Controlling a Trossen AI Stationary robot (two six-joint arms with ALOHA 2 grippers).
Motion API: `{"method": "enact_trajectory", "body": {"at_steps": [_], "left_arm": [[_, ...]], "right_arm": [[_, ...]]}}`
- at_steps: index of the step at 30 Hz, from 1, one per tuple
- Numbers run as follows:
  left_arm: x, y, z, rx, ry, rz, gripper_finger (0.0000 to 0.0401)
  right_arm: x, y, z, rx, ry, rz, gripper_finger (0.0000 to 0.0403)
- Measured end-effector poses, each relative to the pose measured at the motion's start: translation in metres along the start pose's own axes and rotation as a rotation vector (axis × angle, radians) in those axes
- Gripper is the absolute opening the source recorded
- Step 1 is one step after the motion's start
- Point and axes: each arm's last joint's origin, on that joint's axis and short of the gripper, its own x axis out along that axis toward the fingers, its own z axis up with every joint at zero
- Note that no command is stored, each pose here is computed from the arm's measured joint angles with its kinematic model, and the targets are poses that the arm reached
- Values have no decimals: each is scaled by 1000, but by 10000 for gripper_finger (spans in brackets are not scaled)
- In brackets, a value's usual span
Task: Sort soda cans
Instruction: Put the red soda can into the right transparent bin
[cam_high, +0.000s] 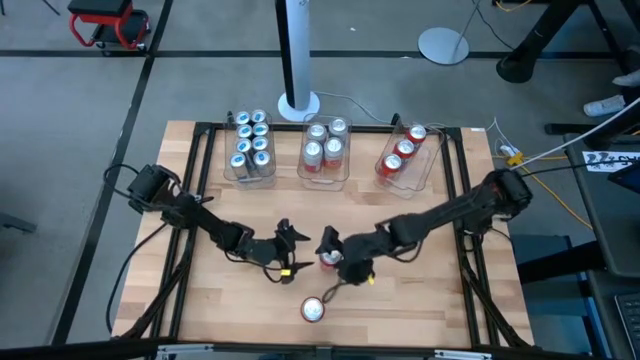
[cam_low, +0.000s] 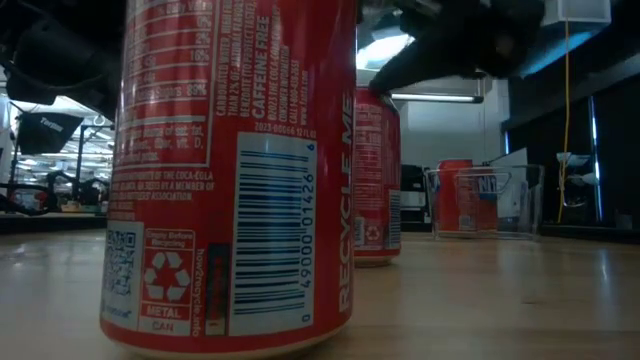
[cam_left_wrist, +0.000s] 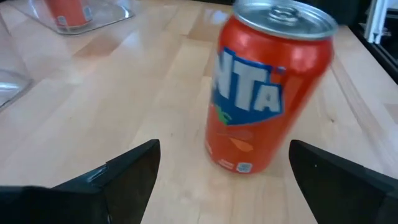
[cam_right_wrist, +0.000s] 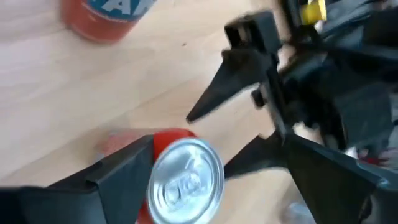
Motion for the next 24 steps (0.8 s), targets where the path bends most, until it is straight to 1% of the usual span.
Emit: {"method": "enact_trajectory", "body": {"at_steps": [5,9,12,18,24], "left_arm": [[-3,-5,-5,14,33,-11,345],[-7,-9,-12,16,79,-13,345],[-9,-10,-15,20,98,-14,345],[-8,-10,-14,11,96,-12,345],[-9,-10,-14,11,96,-13,345]], "right_arm": [[-3,-23,-9,139,-5,116,353],[2,-21,-15,236,-24,179,353],[9,-17,-16,259,-6,197,353],[36,-4,-22,281,54,236,353],[42,-1,-23,263,56,254,353]]}}
